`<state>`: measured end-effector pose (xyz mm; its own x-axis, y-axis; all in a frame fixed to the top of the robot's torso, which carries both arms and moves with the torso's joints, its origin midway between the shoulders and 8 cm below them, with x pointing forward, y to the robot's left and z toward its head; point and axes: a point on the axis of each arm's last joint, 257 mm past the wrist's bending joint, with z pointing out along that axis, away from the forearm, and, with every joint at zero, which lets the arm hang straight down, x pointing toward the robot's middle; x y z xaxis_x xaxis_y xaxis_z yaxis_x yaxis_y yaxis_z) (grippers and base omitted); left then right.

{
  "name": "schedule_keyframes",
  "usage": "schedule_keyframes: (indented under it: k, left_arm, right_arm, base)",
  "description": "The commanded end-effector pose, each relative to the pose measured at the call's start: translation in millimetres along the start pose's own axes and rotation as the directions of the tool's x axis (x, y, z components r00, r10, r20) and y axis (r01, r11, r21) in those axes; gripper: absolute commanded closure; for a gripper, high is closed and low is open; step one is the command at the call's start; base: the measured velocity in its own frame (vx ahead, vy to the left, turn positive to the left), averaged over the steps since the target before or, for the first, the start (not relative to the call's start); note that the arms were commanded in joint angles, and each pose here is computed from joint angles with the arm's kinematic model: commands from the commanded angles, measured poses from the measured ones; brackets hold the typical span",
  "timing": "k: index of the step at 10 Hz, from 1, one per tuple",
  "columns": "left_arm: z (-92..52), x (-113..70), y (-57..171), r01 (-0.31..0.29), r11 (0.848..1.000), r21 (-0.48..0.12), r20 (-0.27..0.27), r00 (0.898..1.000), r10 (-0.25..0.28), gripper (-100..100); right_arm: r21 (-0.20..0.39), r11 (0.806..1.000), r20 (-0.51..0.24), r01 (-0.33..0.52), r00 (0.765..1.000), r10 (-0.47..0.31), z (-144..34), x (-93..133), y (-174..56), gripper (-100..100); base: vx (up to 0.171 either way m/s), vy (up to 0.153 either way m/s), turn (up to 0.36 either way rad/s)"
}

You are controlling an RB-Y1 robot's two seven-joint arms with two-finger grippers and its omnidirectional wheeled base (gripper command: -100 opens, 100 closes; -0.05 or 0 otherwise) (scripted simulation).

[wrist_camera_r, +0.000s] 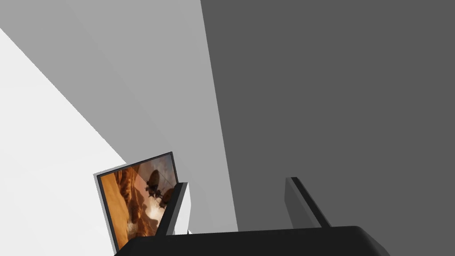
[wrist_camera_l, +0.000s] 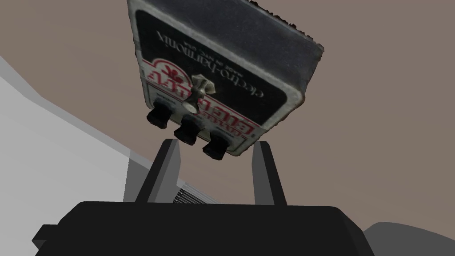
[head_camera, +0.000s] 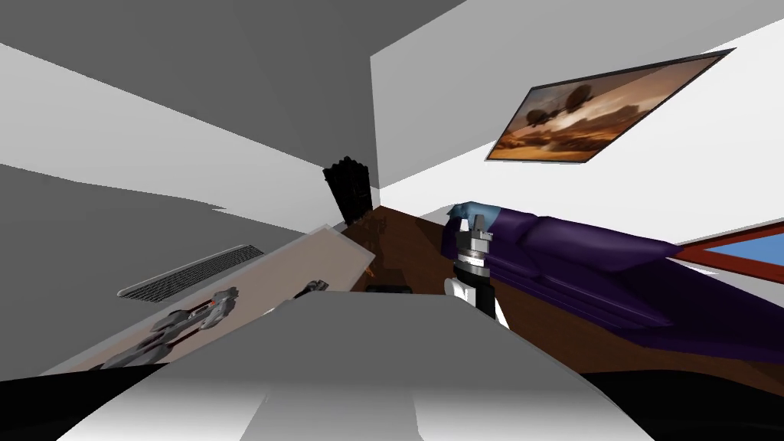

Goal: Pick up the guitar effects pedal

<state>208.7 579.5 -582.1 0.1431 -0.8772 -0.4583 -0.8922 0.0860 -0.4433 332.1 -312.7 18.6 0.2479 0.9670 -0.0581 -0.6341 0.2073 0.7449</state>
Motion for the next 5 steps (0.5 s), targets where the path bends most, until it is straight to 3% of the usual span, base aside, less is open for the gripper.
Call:
schedule_keyframes:
  k: [1,4,5]
  left_arm:
    - [2.3,-3.0,-3.8,0.001,1.0,-0.003,0.002,1.0,-0.001,100]
    - [5.8,-8.4,-11.7,0.01,1.0,-0.01,0.007,1.0,-0.01,100]
    - [6.1,-8.4,-12.3,0.01,1.0,-0.009,0.006,1.0,-0.01,0]
  right_arm:
    - [0.0,1.0,0.0,0.0,1.0,0.0,0.0,0.0,0.0,0]
    - [0.0,1.0,0.0,0.0,1.0,0.0,0.0,0.0,0.0,0]
    - [0.0,1.0,0.0,0.0,1.0,0.0,0.0,0.0,0.0,0]
  base:
    - [-0.076,-0.037,-0.012]
    - [-0.075,-0.031,-0.039]
    - [-0.007,-0.004,0.003]
